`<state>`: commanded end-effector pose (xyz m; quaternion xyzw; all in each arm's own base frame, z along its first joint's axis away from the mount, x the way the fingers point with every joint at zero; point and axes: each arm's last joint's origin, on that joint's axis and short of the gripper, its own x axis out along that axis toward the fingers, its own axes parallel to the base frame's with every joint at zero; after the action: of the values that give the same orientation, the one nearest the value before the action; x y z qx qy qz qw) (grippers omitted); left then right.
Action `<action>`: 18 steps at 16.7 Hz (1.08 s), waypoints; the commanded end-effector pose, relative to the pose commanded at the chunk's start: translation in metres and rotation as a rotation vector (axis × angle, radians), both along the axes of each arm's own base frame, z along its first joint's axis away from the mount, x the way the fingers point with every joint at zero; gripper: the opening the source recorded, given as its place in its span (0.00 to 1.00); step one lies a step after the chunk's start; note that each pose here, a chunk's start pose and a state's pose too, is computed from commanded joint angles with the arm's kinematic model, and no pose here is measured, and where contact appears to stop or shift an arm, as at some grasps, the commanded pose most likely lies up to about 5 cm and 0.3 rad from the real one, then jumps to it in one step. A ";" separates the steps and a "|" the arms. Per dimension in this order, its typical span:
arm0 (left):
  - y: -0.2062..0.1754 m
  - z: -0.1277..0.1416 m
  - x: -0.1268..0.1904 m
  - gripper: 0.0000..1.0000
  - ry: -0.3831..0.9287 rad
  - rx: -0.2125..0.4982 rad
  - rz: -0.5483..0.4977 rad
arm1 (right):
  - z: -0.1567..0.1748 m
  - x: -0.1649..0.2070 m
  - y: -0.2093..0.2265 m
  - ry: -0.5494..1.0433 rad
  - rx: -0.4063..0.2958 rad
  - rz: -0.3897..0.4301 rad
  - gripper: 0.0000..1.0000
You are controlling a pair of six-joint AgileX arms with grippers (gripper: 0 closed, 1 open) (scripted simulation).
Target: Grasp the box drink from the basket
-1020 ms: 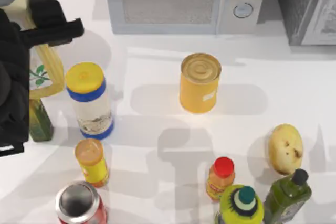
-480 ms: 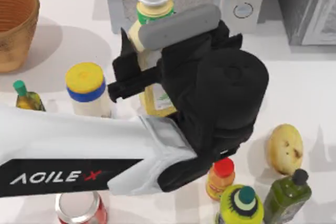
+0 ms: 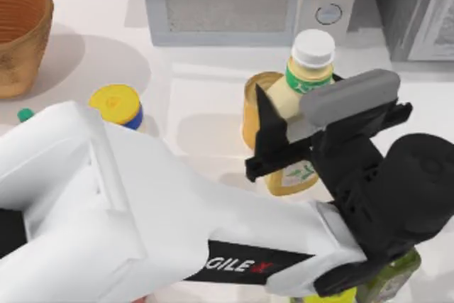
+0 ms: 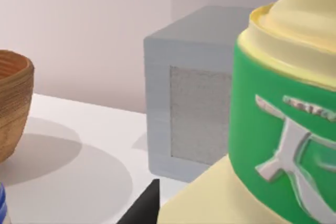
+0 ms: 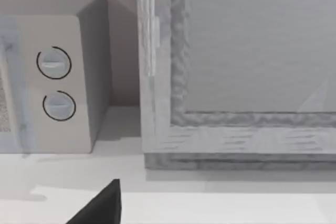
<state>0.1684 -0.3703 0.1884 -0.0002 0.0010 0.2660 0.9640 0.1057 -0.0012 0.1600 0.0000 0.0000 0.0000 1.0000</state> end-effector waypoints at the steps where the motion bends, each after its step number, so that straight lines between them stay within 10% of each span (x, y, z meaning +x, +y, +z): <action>1: 0.000 0.000 0.000 0.00 0.000 0.000 0.000 | 0.000 0.000 0.000 0.000 0.000 0.000 1.00; 3: -0.023 -0.004 0.013 0.00 0.014 0.008 -0.142 | 0.000 0.000 0.000 0.000 0.000 0.000 1.00; 18: 0.022 -0.049 0.036 0.00 0.000 0.000 0.000 | 0.000 0.000 0.000 0.000 0.000 0.000 1.00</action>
<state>0.2047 -0.3479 0.1394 -0.0002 0.0010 0.2660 0.9640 0.1057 -0.0012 0.1600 0.0000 0.0000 0.0000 1.0000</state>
